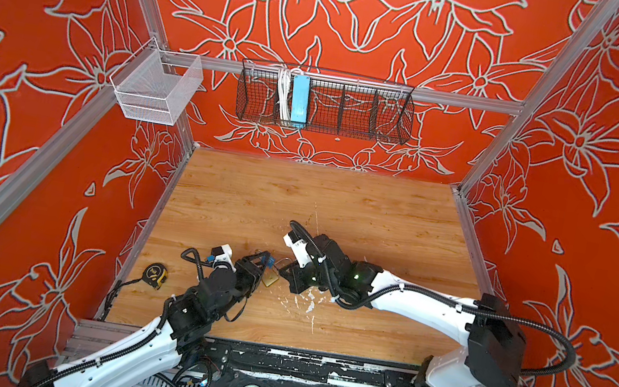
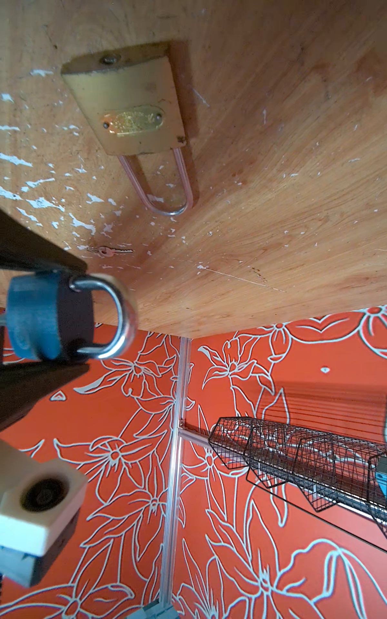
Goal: Unlock with the key
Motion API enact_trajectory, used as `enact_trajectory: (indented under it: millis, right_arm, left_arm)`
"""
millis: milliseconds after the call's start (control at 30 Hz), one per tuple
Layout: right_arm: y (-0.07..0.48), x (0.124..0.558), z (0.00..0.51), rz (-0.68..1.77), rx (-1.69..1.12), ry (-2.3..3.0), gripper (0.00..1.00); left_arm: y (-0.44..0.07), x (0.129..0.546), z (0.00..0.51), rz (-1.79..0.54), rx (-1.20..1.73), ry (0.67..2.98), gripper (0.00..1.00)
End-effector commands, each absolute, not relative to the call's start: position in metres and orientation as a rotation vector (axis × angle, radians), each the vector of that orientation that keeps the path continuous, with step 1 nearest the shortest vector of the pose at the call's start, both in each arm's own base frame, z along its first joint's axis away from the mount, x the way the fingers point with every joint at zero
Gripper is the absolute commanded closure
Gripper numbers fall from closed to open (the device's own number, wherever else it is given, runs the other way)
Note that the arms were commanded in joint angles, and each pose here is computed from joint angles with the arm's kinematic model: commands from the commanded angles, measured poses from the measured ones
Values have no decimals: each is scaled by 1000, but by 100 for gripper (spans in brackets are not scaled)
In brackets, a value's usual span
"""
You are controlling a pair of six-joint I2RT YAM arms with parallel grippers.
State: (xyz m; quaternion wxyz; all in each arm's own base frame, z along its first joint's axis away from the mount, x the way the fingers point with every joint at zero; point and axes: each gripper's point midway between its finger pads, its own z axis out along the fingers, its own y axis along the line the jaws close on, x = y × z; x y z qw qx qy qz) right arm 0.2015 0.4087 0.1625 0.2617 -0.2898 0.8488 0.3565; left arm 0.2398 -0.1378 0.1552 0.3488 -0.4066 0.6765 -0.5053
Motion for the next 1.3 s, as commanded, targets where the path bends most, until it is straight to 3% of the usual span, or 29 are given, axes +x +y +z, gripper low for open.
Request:
enact_trajectory:
  millis: [0, 300, 700, 1067, 1267]
  right_arm:
    - [431, 191, 188, 1089, -859, 2211, 100]
    - [432, 189, 179, 1112, -833, 2234, 100]
    - [426, 216, 205, 1060, -772, 2177, 100]
    - [436, 215, 189, 1142, -704, 2205, 100]
    - [430, 227, 201, 1134, -690, 2171, 100]
  left_arm:
    - [-152, 239, 176, -1439, -996, 1728, 100]
    - [-151, 242, 182, -1465, -992, 1719, 100]
    - [-170, 235, 164, -1479, -948, 1884, 100]
    - [-171, 243, 188, -1530, -922, 1790, 100]
    - [-180, 236, 187, -1524, -818, 1858, 100]
